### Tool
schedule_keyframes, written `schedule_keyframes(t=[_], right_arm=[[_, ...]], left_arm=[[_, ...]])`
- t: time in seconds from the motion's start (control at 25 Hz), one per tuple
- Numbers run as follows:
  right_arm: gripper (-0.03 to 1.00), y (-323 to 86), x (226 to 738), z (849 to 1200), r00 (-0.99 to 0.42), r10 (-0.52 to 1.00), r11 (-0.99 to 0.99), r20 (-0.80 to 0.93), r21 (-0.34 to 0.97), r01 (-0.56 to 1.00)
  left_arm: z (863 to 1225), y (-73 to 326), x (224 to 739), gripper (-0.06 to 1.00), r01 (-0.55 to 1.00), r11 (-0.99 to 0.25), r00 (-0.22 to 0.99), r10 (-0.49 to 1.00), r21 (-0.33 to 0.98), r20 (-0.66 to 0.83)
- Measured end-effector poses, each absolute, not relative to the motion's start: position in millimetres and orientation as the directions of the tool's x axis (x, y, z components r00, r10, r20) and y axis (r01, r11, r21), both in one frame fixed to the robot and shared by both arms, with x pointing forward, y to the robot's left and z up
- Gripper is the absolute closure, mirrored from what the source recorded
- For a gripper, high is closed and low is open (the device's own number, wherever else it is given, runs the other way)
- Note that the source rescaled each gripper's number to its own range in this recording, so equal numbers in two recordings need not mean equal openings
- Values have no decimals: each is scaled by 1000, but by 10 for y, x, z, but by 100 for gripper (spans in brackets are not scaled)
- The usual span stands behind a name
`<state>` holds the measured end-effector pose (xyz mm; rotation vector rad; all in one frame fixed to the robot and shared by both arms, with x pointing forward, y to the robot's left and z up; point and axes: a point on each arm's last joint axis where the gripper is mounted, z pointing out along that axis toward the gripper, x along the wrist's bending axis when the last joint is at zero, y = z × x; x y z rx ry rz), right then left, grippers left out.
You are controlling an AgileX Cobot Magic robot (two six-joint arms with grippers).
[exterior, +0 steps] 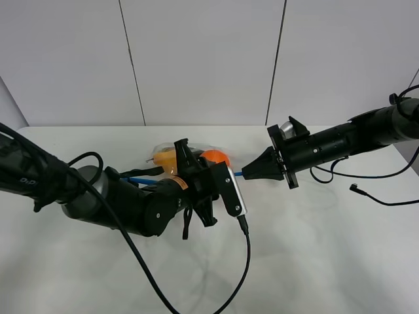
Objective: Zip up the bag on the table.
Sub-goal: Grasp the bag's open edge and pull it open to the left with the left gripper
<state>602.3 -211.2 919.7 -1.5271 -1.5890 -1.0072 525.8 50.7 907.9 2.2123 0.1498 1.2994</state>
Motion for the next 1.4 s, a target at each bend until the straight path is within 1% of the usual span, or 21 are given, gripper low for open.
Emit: schedule_keyframes(t=[0.08,0.16,0.48,0.6,0.68,0.76,0.8,1.2,1.4], right_arm=[[97,-2112,6023,9197,-57,451,1,891,63,998],[97,-2112,6023,9197,-57,451,0,891,63,998],[97,-2113,6025,9195,-57,453,-1,890,64,998],[97,-2113,6025,9195,-57,453,-1,890,64,998],[97,-2113,6025,9195,-57,453,-1,890,64,998],[97,-2113,6025,9195,-57,453,-1,890,64,998],[97,-2113,6026,9196,-56,453,-2,890,64,998],[97,-2113,6026,9196,-56,453,-2,890,64,998],[97,-2112,6027,9197,-55,451,-4,891,64,998]], left_arm=[[9079,506,5258,62,-181,-833,524,368,522,768],[9081,500,5256,64,-191,-834,524,360,518,772],[9086,451,5221,66,-229,-831,528,332,508,782],[9086,450,5221,74,-230,-831,528,332,507,782],[9087,450,5221,84,-230,-831,528,331,507,782],[9087,450,5221,91,-230,-831,528,331,507,782],[9087,450,5221,92,-230,-831,528,331,507,782],[9080,458,5215,94,-230,-832,526,331,506,784],[9031,623,5214,94,-228,-844,474,338,484,813]])
